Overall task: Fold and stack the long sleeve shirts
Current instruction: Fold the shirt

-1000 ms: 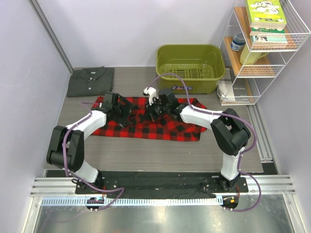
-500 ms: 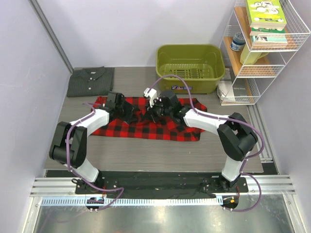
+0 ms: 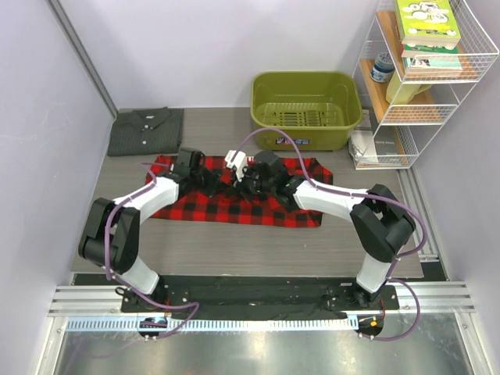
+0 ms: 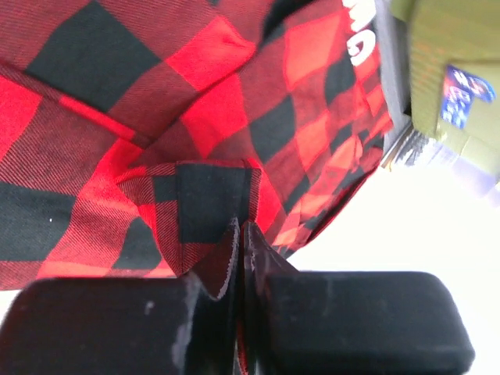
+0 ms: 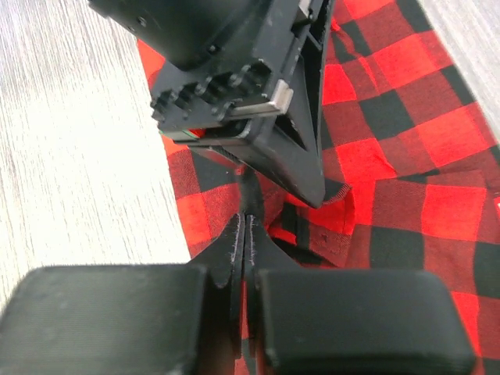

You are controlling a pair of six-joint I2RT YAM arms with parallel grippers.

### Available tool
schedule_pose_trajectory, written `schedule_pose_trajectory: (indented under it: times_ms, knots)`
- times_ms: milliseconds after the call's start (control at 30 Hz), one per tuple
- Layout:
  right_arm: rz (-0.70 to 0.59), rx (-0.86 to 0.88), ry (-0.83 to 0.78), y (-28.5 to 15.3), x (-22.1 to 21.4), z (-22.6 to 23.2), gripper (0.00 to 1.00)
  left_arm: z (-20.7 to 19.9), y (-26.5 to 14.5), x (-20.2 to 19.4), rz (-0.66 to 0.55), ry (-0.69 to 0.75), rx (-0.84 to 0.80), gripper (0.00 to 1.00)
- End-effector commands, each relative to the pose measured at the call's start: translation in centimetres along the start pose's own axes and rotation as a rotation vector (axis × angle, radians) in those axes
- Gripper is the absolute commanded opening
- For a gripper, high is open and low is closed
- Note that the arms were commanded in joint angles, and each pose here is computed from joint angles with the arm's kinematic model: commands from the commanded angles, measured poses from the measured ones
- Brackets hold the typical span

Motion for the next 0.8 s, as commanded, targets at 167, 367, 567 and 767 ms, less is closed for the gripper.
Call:
schedule_pose_trajectory:
  times_ms: [167,367,567,767]
  knots:
    - [-0.068,-0.103,-0.039,-4.0,3.6,-1.3,0.52,-5.9,-7.0,-0.4,-0.092,0.561,-0.302,0.00]
    - [-0.007,-0.199,0.044,-7.9,2.3,-3.2,0.80,-3.5,-9.2,-0.1,-0.152,0.971,-0.302,0.00]
    - [0.128,-0.247,0.201,-10.3,-2.6,-6.7,0.90,-0.7,-10.2,1.8,-0.154,1.215,-0.223,0.00]
    - [0.206,-0.261,0.261,-10.4,-5.7,-8.4,0.86,-0.9,-9.7,5.6,-0.179,1.240,-0.268,0.00]
Point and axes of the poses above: each gripper's point midway between its finger pads, its own y axis out along the fingers, its own z axis along the line the jaws close on, x = y × z, the point moved 3 cm from there along -y, back along the fingers, and after that the axes turned 6 degrees about -y, right-handed, at the moved point
